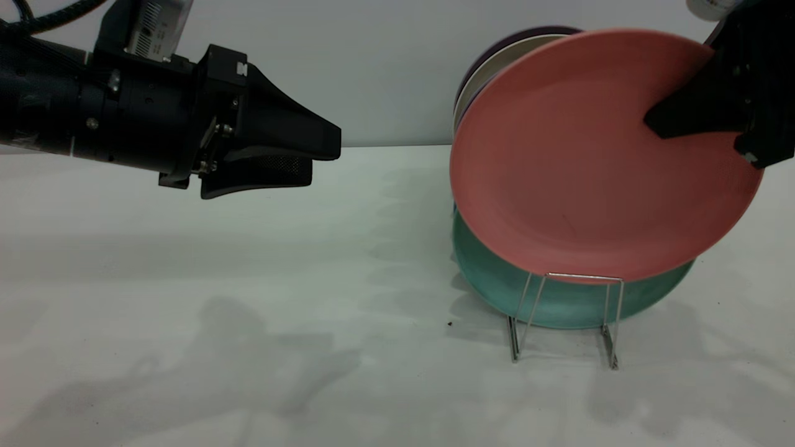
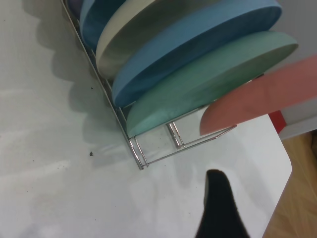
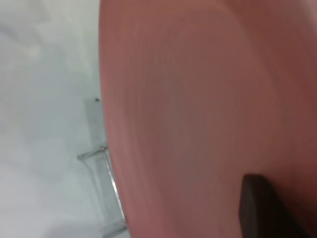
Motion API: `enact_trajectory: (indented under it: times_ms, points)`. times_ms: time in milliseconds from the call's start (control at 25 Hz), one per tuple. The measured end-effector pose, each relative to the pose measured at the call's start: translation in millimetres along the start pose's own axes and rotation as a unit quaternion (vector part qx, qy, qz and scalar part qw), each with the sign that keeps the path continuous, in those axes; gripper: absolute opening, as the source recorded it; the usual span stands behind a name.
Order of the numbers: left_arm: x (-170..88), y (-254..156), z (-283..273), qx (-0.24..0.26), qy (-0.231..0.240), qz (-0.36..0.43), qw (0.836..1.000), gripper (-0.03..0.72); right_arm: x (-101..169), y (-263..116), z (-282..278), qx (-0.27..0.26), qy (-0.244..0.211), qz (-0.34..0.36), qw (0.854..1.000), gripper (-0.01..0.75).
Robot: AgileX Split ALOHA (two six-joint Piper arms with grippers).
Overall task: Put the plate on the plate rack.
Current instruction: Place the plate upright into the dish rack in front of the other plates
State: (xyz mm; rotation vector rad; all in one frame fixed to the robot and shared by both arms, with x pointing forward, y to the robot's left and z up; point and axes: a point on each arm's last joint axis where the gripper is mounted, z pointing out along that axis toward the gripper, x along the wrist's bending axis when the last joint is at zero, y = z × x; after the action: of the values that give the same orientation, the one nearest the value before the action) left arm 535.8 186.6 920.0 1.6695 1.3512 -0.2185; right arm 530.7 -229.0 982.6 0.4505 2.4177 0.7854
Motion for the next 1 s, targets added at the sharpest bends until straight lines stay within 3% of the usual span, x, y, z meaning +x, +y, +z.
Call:
enact_trajectory:
  times_ms: [440, 1000]
  points:
    - [0, 0, 0, 0.000, 0.000, 0.000, 1.000, 0.514, 5, -10, 16, 0.012, 0.032, 0.011, 0.999, 0.121]
    - [0, 0, 0, 0.000, 0.000, 0.000, 1.000, 0.514, 6, -10, 17, 0.013, 0.033, 0.012, 0.999, 0.131]
